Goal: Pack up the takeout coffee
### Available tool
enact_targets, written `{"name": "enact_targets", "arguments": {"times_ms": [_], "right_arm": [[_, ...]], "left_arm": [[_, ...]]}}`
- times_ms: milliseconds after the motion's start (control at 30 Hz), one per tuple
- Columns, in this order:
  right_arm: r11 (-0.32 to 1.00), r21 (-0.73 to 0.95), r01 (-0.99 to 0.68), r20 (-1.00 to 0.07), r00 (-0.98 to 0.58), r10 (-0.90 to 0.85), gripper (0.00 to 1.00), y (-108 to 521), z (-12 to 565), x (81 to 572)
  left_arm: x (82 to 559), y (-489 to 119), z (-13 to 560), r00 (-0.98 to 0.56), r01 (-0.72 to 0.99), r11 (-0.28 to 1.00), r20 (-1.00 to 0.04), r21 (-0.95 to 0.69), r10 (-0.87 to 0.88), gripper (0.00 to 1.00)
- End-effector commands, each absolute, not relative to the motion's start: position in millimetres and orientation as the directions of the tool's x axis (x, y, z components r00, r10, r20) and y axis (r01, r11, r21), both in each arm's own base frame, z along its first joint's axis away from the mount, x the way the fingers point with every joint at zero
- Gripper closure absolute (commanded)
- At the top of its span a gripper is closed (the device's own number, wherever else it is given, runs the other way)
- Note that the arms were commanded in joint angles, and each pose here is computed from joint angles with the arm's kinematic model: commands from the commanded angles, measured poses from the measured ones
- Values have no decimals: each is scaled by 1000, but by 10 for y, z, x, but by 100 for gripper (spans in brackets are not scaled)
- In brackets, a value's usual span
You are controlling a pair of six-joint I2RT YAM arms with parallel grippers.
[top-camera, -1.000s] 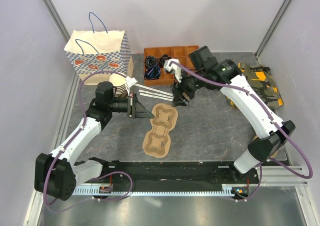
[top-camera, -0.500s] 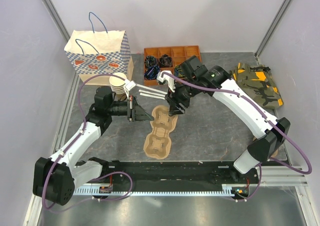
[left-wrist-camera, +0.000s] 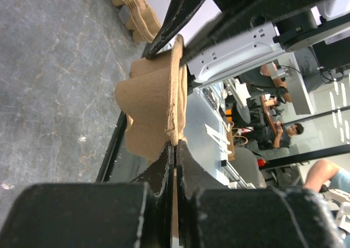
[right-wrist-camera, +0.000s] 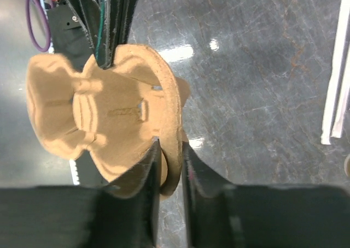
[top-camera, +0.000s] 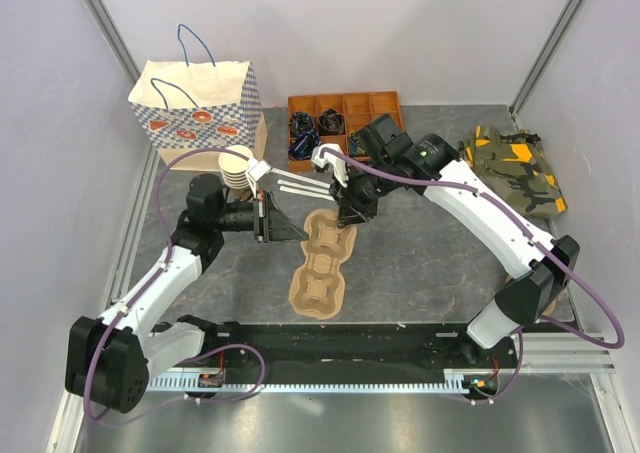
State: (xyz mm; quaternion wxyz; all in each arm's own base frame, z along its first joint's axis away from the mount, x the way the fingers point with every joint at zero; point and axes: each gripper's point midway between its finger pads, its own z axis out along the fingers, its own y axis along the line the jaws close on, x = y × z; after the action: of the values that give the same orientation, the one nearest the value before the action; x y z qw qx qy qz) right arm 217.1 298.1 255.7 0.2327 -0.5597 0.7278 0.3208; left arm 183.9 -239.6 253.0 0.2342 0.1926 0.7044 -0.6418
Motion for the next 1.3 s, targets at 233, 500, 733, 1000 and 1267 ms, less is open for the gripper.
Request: {"name": "enact_targets", "arguments": {"times_ms": [233,500,733,1000,1267], "right_arm": [[162,140,-977,-752,-211,-625,100,3053,2828,2225],[222,88,-971,-739,-213,-640,100,2801,2770,2203],[290,129,-948,-742,-286,-606,100,2608,2733,2287],[302,144,-942,-739,-305,-601,100,2598,2706,2304],[306,148,-940,-732,-313,-606,100,2582,2655,2300]], "left_arm": [[1870,-2358,2682,-800,588,114,-596,-801,-64,61],[2452,-1674,3452,-703,661,210,-692,-720,-162,25],[3493,-117,4466,-335,519,596,-787,-613,-518,12],[4203,1228,4628,29,117,836,-840,-535,-542,14],[4381,1663,4314,43,-56,931,-932,-361,-359,22]]}}
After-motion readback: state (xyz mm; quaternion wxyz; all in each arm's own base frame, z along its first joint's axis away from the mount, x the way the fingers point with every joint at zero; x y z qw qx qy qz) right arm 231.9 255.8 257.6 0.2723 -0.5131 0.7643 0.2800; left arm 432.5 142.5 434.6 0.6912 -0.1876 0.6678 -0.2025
